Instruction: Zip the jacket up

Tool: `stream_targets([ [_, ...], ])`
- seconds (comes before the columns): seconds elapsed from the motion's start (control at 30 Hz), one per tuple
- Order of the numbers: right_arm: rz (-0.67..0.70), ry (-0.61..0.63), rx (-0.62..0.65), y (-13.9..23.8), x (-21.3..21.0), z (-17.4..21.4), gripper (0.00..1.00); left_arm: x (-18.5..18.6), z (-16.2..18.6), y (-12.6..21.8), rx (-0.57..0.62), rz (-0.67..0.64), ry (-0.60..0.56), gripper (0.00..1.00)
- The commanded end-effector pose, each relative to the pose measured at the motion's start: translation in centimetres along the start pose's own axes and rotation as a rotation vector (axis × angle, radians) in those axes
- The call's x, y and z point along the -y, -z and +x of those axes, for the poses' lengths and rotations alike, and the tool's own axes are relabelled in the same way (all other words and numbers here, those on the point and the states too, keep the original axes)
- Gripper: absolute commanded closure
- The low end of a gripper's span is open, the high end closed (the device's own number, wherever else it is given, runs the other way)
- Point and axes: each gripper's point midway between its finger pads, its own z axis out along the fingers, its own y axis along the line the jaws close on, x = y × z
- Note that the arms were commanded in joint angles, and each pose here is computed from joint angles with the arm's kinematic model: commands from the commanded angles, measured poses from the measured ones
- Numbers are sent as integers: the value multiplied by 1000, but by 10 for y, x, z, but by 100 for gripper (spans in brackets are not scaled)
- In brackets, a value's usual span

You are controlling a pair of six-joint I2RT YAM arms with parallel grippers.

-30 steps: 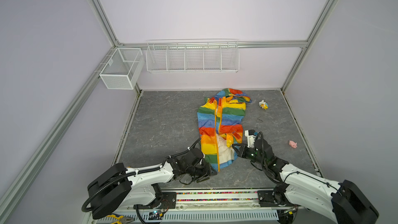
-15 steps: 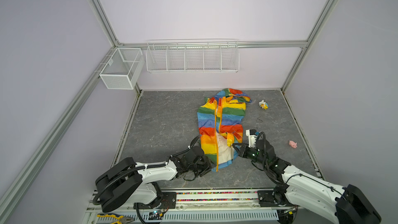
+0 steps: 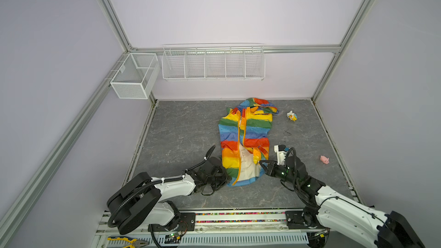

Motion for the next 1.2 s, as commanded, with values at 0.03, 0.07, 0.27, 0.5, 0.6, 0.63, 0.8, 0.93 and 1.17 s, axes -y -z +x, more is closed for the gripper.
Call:
stream_targets([
  [0.03,31,73,44,16,-11,-20,94,6,-43,41,149,-48,-66,100],
  [0.07,40,90,55,21,-14,-25,94,7,-53,55,188,-65,-79,100],
  [0.27,66,151,81,41,-25,-53,94,12,-95,129,329,-129,-161,100],
  [0.5,2,114,14,22,-31,-48,94,23,-88,117,234,-47,-159,100],
  [0.6,-33,74,-46,2,-29,-27,94,31,-81,107,205,2,-161,100],
  [0.63,-27,74,-65,-4,-29,-19,94,35,-77,105,195,16,-171,100],
  [0.8,-28,72,-125,-33,-33,13,94,59,-51,82,110,124,-188,100],
  [0.93,-3,61,-172,-57,-27,34,94,67,-29,63,50,214,-150,100],
  [1.17,13,-3,-244,-88,-7,64,94,28,2,44,-6,160,-102,100],
])
